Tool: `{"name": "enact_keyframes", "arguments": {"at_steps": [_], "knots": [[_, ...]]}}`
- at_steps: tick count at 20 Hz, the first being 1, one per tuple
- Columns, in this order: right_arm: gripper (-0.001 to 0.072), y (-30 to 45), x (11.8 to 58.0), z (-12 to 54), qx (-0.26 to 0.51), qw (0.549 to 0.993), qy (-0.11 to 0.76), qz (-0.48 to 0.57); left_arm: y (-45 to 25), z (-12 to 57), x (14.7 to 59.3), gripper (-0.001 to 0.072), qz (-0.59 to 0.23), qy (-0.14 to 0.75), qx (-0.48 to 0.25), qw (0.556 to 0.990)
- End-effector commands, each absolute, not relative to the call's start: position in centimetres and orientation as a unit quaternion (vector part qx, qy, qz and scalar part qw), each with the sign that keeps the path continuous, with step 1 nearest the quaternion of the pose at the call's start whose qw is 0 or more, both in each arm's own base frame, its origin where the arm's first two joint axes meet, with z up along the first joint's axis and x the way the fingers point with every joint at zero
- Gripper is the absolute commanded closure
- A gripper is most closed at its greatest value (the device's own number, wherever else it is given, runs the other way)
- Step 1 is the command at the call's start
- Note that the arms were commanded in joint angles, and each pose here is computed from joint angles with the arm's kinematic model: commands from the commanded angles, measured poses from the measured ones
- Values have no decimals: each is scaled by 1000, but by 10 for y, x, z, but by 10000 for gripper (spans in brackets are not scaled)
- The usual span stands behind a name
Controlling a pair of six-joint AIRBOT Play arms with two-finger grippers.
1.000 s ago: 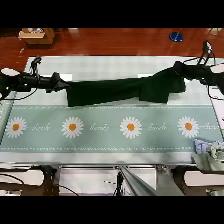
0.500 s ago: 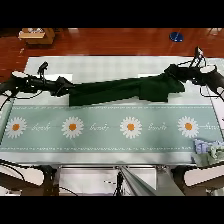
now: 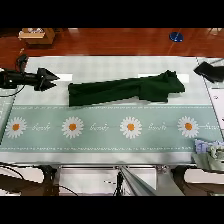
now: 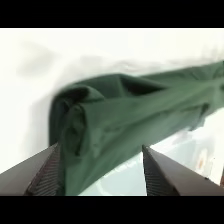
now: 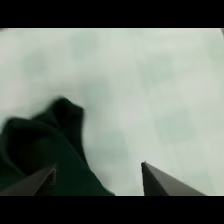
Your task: Fold the shirts.
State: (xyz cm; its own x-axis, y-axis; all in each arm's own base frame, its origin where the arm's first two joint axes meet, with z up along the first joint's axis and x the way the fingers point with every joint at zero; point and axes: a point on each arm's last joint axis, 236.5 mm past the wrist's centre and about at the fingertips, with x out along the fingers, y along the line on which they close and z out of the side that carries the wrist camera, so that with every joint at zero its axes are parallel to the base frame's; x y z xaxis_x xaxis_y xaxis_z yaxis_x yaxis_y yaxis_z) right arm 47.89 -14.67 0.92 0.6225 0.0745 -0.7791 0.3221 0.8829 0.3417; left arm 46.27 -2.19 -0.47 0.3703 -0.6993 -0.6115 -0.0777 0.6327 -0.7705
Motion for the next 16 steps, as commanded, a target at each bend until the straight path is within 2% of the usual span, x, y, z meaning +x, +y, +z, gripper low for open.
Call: {"name": "enact_keyframes", "arguments": {"at_steps": [1, 5, 12, 16], "knots": [[116, -136, 447, -17, 339, 807, 483, -21, -24, 7, 458, 115, -221, 521, -370, 736], [116, -116, 458, -49, 397, 774, 493, -1, -42, 8, 453, 114, -240, 532, -361, 727], [117, -77, 501, -92, 392, 785, 480, -4, -66, 8, 447, 115, -263, 544, -347, 717], [126, -34, 506, -116, 376, 777, 505, 23, -70, 8, 447, 116, -268, 546, -344, 716]]}}
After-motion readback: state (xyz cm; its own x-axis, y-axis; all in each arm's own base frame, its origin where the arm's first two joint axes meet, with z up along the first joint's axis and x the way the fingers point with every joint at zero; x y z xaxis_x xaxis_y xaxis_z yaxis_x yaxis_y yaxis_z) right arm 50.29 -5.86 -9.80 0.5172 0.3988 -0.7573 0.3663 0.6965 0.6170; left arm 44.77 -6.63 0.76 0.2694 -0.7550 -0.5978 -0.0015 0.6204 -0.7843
